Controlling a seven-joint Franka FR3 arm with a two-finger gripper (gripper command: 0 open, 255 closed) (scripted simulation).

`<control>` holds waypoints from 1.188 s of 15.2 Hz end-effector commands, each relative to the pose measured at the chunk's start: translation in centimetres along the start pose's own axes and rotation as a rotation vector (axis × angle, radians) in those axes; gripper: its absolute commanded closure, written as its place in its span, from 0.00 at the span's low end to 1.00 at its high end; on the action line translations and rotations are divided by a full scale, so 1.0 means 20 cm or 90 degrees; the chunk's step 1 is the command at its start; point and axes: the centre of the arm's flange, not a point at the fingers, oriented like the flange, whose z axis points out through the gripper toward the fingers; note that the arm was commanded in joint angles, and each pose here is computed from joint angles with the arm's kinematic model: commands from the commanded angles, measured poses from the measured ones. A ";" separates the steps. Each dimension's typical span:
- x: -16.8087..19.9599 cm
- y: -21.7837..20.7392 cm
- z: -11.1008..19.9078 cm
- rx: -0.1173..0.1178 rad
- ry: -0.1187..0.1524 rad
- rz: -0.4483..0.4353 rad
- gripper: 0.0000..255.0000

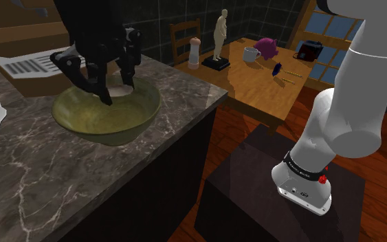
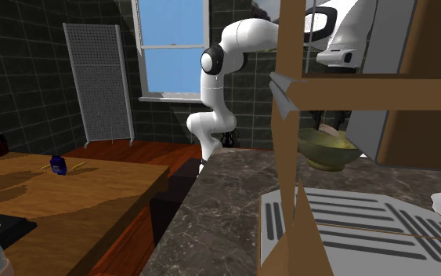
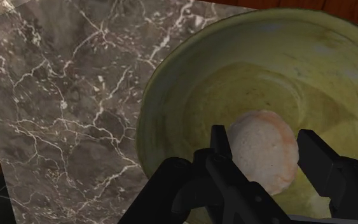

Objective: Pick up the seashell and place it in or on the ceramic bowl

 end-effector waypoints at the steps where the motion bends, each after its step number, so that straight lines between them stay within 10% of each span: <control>1: 0.00 0.00 0.00 0.000 0.000 0.000 0.00; 18: 0.00 0.00 -0.25 0.000 0.000 0.000 0.00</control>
